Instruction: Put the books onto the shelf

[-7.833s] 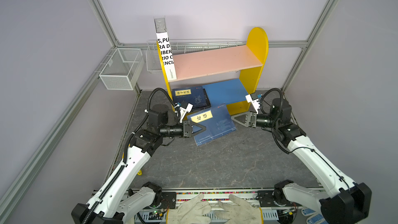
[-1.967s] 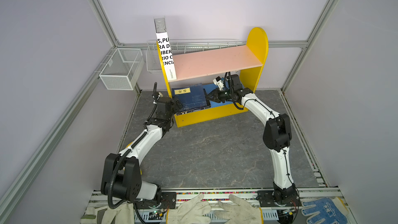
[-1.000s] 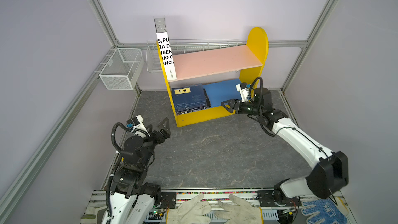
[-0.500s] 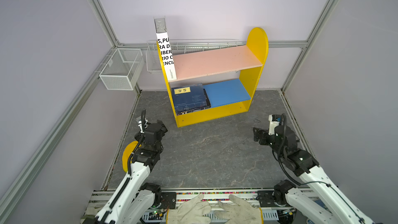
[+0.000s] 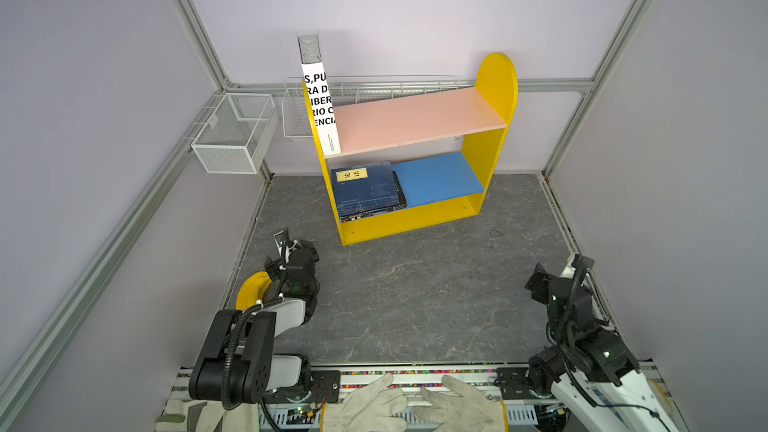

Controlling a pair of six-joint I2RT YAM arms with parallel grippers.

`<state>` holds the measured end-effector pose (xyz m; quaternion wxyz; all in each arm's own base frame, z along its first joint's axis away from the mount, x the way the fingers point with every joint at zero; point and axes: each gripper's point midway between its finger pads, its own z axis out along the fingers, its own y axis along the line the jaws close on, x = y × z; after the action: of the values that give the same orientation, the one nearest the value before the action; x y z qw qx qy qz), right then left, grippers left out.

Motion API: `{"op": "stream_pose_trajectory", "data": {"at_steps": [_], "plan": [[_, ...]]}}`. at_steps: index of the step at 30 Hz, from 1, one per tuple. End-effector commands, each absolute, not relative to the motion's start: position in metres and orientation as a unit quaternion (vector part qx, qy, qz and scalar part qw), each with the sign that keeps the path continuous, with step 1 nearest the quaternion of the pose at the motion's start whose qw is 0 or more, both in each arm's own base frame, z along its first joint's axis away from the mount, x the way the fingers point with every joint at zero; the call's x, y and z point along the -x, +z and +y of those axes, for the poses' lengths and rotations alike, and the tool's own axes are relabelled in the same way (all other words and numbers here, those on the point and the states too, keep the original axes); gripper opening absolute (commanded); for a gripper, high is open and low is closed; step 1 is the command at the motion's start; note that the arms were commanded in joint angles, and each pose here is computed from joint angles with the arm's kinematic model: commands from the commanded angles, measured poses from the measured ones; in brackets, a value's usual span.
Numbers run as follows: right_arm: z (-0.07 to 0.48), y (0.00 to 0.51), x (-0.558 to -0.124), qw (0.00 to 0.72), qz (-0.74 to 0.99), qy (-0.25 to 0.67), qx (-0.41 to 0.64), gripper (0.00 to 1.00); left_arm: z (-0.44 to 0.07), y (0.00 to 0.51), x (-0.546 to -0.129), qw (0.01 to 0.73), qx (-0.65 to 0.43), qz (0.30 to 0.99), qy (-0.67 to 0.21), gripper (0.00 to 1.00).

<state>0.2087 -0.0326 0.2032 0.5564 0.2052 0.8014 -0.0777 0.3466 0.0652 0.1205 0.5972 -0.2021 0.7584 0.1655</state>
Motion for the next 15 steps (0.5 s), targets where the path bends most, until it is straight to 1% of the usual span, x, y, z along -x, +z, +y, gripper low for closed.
{"op": "stream_pose_trajectory", "data": {"at_steps": [1,3,4,6,10,13,14,15], "plan": [[-0.046,0.199,-0.207,0.557,0.790,-0.116,-0.229,0.89,0.056,0.142,-0.360,0.671,0.181,0.713,0.091,0.99],[-0.047,0.198,-0.212,0.559,0.787,-0.131,-0.226,0.89,0.048,0.134,-0.362,0.666,0.161,0.725,0.075,0.99],[-0.047,0.197,-0.216,0.561,0.784,-0.140,-0.225,0.89,0.047,0.127,-0.365,0.655,0.160,0.734,0.075,0.99],[-0.043,0.196,-0.229,0.573,0.777,-0.148,-0.215,0.88,0.046,0.126,-0.376,0.657,0.151,0.734,0.080,0.99],[-0.032,0.193,-0.260,0.598,0.767,-0.154,-0.173,0.89,0.042,0.117,-0.390,0.604,0.141,0.781,0.078,0.99],[-0.038,0.178,-0.284,0.599,0.767,-0.157,-0.167,0.89,0.040,0.119,-0.392,0.621,0.133,0.768,0.076,0.99],[-0.043,0.165,-0.293,0.589,0.775,-0.153,-0.169,0.89,0.040,0.121,-0.392,0.632,0.131,0.760,0.078,0.99],[-0.049,0.158,-0.299,0.586,0.777,-0.145,-0.177,0.89,0.040,0.119,-0.391,0.625,0.131,0.766,0.077,0.99]]}}
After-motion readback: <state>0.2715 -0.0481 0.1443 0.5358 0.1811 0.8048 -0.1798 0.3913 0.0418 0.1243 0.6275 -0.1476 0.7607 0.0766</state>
